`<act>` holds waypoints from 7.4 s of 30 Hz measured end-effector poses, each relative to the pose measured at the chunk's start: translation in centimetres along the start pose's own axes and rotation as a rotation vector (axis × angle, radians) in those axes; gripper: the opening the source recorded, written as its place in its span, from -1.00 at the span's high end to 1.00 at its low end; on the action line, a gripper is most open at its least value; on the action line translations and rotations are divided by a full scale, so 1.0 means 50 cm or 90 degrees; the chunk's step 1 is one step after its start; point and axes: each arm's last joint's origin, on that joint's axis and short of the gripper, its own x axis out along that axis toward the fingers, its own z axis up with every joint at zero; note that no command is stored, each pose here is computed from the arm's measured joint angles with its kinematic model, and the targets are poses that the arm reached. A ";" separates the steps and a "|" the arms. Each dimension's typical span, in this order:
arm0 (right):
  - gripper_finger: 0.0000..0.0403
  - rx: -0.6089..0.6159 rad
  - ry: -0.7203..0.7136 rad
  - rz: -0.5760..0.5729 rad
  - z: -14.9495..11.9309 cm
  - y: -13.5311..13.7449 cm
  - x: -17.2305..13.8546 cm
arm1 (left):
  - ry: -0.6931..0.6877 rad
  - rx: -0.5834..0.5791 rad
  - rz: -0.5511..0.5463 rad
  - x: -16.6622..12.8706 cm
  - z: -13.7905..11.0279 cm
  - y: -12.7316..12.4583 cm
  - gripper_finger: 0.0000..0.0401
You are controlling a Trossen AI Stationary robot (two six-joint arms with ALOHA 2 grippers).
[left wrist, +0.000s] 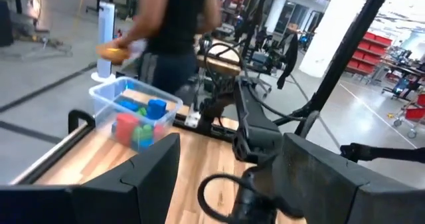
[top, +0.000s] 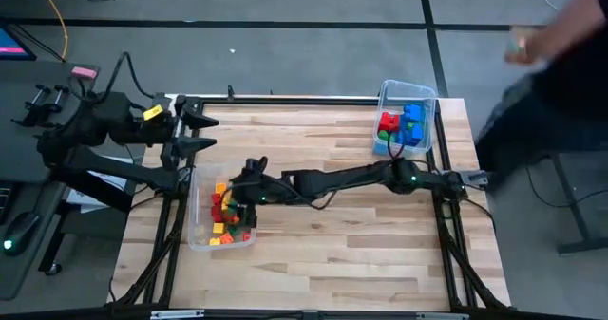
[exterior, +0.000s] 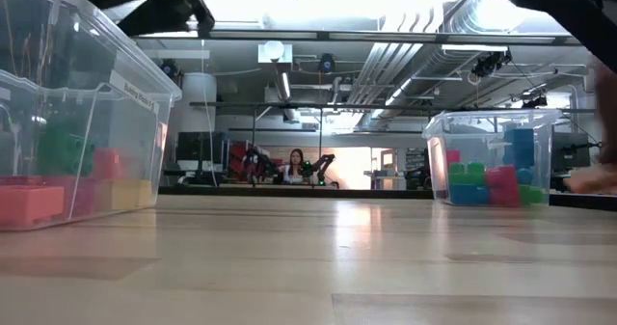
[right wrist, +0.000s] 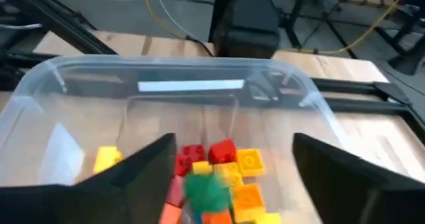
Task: Sort blocks by size
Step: Put the small green game piece into the left transparent bin, then adjust the left transparent bin, then return to Home Position
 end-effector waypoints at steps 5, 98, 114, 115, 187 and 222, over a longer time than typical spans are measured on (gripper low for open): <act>-0.69 0.033 0.010 -0.044 0.030 -0.026 -0.042 | -0.017 0.039 0.006 -0.012 0.001 0.002 -0.26; 1.00 0.553 -0.068 -0.121 -0.256 0.016 -0.745 | -0.226 -0.141 0.016 0.043 -0.491 0.140 1.00; 1.00 0.355 -0.351 0.089 -0.513 -0.186 -0.666 | -0.221 -0.144 0.015 0.044 -0.493 0.140 1.00; 1.00 0.353 -0.363 0.076 -0.527 -0.185 -0.667 | -0.221 -0.145 0.015 0.044 -0.493 0.140 1.00; 1.00 0.301 -0.289 0.024 -0.596 -0.180 -0.710 | -0.201 -0.141 0.022 0.047 -0.498 0.141 1.00; 1.00 0.301 -0.290 0.023 -0.595 -0.180 -0.710 | -0.201 -0.141 0.022 0.047 -0.498 0.141 1.00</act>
